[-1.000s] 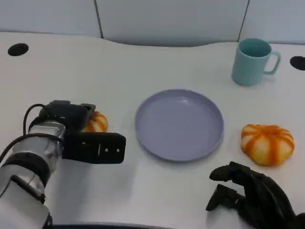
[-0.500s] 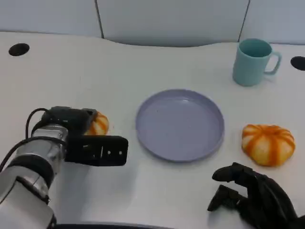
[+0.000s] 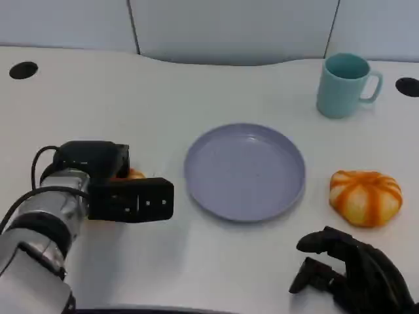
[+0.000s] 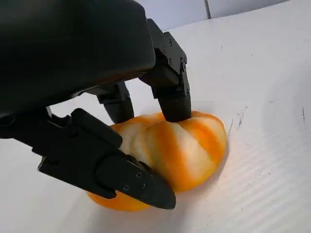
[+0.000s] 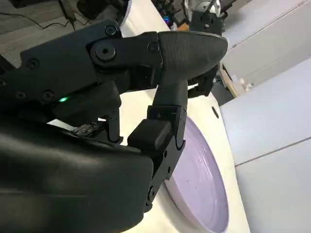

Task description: Grasp the bread from the table and place it into the plate.

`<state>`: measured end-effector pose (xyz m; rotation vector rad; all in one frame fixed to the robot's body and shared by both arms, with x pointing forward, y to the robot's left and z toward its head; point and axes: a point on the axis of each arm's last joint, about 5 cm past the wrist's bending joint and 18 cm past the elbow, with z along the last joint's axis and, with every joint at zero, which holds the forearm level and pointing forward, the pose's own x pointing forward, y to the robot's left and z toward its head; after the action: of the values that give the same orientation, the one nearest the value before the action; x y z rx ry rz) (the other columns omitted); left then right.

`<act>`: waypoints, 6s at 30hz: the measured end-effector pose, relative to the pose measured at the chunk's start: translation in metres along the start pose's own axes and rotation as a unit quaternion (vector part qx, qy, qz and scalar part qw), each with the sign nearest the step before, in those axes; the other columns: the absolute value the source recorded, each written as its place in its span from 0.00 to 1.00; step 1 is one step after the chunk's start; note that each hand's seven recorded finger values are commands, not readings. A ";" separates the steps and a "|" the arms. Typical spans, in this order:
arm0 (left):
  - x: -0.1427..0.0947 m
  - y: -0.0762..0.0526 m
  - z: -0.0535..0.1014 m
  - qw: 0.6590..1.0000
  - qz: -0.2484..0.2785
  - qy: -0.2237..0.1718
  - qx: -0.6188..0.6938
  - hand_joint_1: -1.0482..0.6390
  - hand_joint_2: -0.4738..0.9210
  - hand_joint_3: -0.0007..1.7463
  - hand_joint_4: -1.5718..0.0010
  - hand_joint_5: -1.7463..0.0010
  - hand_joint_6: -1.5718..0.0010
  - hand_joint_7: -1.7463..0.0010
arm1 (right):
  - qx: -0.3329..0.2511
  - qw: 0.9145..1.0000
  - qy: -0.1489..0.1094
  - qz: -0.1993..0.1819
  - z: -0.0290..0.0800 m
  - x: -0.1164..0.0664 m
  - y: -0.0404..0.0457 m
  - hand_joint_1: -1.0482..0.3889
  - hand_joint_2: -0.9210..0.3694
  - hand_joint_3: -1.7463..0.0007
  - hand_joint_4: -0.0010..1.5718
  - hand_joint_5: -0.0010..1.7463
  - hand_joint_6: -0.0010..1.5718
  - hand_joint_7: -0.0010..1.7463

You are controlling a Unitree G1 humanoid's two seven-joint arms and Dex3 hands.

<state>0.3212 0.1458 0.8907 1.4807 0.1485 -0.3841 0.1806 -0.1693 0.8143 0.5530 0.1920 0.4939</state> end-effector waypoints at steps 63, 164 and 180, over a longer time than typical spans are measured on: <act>0.007 0.049 0.085 0.948 0.162 -0.261 -0.088 0.48 0.72 0.51 0.37 0.00 0.52 0.00 | 0.001 1.000 0.006 0.011 -0.004 0.017 0.0098 0.37 0.00 0.81 0.50 0.70 0.53 0.45; -0.063 -0.012 -0.025 0.719 0.134 -0.332 -0.596 0.10 1.00 0.20 0.87 0.50 0.74 0.85 | -0.004 1.000 -0.006 0.012 -0.005 0.026 0.0066 0.37 0.00 0.80 0.49 0.73 0.53 0.45; -0.063 -0.011 -0.025 0.718 0.134 -0.333 -0.596 0.10 1.00 0.20 0.87 0.50 0.74 0.87 | -0.004 1.000 -0.007 0.012 -0.005 0.026 0.0066 0.37 0.00 0.80 0.49 0.72 0.54 0.44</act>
<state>0.2620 0.1803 0.8989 0.0066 -0.3595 -0.4275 0.1993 -0.1492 0.8128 0.5512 0.1707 0.5144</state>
